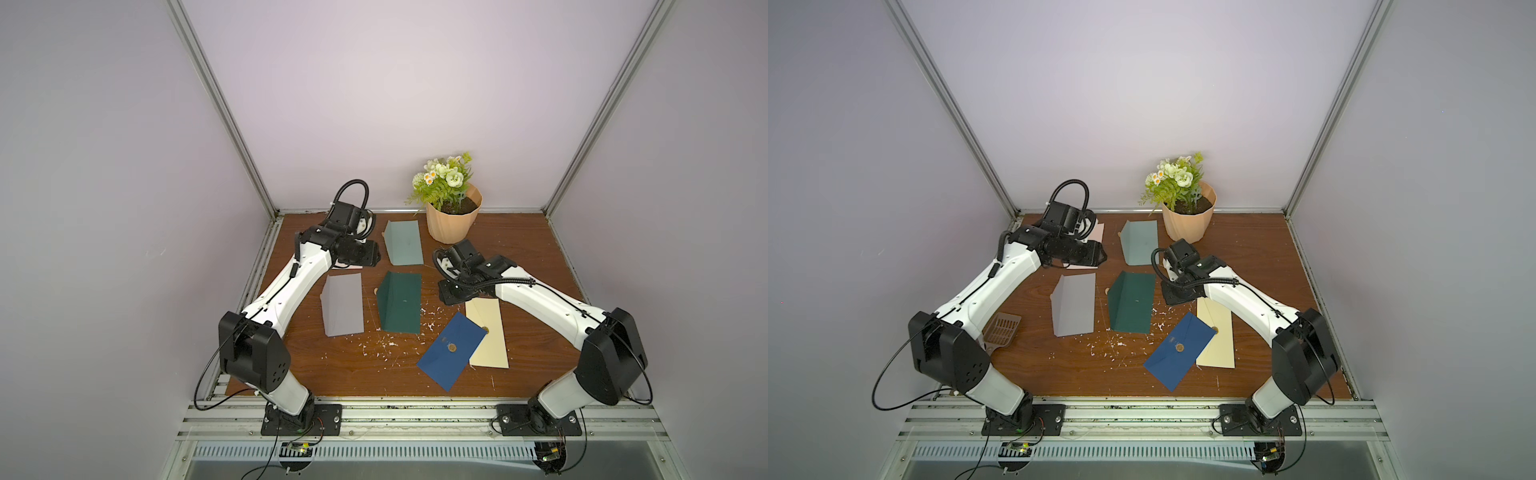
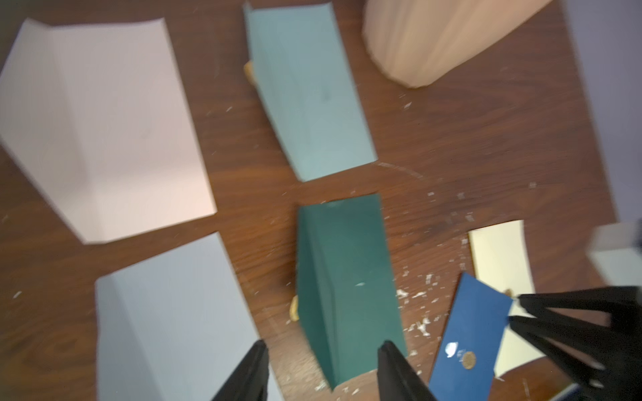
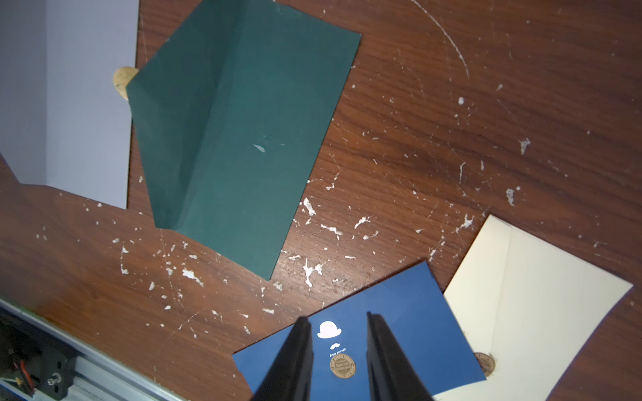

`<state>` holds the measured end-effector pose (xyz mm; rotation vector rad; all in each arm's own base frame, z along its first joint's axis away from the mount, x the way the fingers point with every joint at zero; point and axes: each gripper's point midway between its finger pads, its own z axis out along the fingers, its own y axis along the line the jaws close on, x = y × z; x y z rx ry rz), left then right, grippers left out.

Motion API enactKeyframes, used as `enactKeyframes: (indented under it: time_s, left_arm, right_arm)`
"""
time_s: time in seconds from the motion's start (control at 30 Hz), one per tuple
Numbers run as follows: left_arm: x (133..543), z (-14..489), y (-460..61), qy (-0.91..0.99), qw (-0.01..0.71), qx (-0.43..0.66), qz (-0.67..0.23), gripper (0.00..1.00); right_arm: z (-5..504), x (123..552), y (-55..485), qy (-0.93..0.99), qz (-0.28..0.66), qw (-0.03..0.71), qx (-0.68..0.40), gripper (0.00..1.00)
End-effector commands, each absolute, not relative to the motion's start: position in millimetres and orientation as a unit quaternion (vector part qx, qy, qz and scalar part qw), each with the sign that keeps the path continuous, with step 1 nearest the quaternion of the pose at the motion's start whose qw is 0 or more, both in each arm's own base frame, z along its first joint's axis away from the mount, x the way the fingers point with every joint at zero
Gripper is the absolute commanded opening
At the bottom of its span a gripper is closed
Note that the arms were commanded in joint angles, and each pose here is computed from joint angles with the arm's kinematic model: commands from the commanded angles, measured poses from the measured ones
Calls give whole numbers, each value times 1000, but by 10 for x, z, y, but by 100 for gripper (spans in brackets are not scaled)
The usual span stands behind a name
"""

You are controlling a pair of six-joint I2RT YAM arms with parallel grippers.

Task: Open the envelope
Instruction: Adjust the envelope at the center of the board.

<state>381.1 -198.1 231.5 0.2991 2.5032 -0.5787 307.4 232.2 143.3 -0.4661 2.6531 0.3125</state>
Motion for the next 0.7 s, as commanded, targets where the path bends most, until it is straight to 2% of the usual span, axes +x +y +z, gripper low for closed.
enactKeyframes:
  time_s: [0.0,0.23,0.47,0.67]
  left_arm:
    - [3719,2179,-2507,914,236,138,-300,57]
    - [3591,1645,-2981,913,163,174,-330,56]
    - [3453,1283,-3144,906,98,198,-360,55]
    - [3374,1174,-3263,899,73,213,-377,54]
  right_arm:
    - [1407,2939,2118,968,105,192,-120,36]
    - [1126,2538,1813,979,154,135,-2,37]
    - [979,2324,1671,964,205,128,107,38]
    - [693,2138,1514,956,201,117,179,38]
